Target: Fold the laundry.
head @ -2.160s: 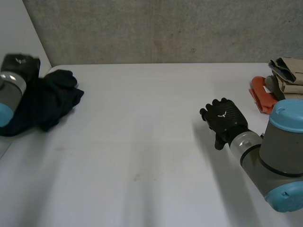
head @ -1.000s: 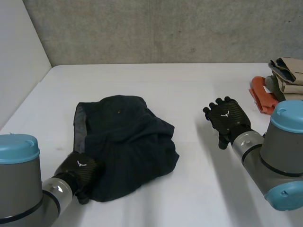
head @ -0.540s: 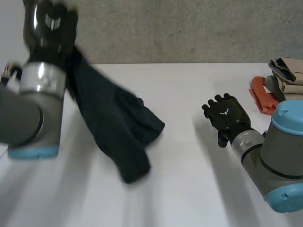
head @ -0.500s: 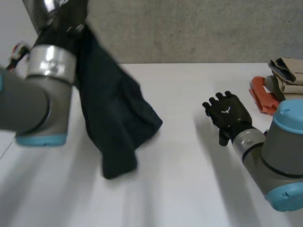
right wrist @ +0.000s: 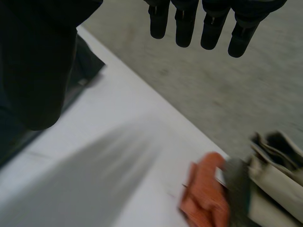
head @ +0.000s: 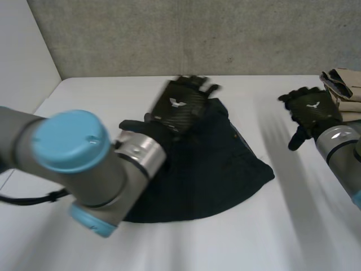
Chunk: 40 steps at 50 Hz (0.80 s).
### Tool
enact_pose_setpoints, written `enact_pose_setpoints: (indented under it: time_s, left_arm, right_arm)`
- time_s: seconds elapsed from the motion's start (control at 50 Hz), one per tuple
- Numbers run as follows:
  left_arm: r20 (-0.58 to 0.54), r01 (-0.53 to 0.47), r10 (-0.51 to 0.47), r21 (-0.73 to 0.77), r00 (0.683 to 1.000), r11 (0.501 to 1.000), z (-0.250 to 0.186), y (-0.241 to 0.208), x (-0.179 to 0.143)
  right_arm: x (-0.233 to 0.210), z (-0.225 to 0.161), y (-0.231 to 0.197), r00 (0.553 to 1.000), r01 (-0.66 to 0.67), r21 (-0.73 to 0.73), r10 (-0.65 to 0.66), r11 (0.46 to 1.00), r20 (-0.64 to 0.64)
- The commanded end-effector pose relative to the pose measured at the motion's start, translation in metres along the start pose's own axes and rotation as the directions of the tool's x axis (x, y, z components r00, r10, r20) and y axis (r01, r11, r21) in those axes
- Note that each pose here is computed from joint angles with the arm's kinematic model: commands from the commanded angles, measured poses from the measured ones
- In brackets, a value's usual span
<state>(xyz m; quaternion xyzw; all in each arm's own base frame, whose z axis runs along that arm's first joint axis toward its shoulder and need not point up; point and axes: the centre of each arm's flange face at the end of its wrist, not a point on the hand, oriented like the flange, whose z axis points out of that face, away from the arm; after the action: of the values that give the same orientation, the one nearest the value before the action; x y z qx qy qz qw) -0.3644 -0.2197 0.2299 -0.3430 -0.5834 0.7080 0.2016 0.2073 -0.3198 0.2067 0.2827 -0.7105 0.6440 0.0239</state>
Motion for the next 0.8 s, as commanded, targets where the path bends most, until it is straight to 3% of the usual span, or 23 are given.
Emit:
enact_pose_setpoints:
  time_s: [0.02, 0.06, 0.14, 0.24, 0.34, 0.42, 0.62, 0.8]
  left_arm:
    - [0.189, -0.028, 0.093, -0.319, 0.978, 0.947, -0.066, 0.019, -0.034]
    - [0.16, -0.028, 0.105, -0.421, 0.982, 0.906, -0.084, 0.031, -0.031]
    - [0.102, 0.002, 0.084, -0.649, 0.991, 0.761, -0.127, 0.062, -0.024]
    - [0.097, 0.04, 0.043, -0.718, 0.994, 0.695, -0.138, 0.082, -0.021]
    - [0.104, 0.044, 0.039, -0.689, 0.994, 0.724, -0.127, 0.096, -0.021]
    - [0.115, 0.002, 0.088, -0.62, 0.99, 0.784, -0.108, 0.107, -0.024]
    - [0.063, -0.118, 0.184, -0.558, 0.981, 0.821, -0.092, 0.122, -0.017]
    - [0.14, -0.216, 0.301, -0.431, 0.943, 0.876, -0.064, 0.111, -0.027]
  right_arm:
    - [-0.043, -0.029, 0.003, 0.927, 0.141, 0.003, -0.133, 0.99, 0.351]
    - [-0.051, -0.037, 0.008, 0.896, 0.179, -0.019, -0.156, 0.984, 0.415]
    - [-0.067, -0.042, 0.029, 0.844, 0.26, -0.095, -0.179, 0.961, 0.506]
    - [-0.075, -0.032, 0.042, 0.856, 0.288, -0.102, -0.208, 0.952, 0.474]
    - [-0.08, -0.018, 0.047, 0.875, 0.305, -0.046, -0.26, 0.951, 0.409]
    - [-0.085, -0.014, 0.053, 0.877, 0.316, -0.029, -0.28, 0.948, 0.391]
    - [-0.083, -0.004, 0.053, 0.904, 0.313, -0.006, -0.296, 0.95, 0.308]
    - [-0.075, -0.017, 0.019, 0.924, 0.274, 0.049, -0.277, 0.96, 0.264]
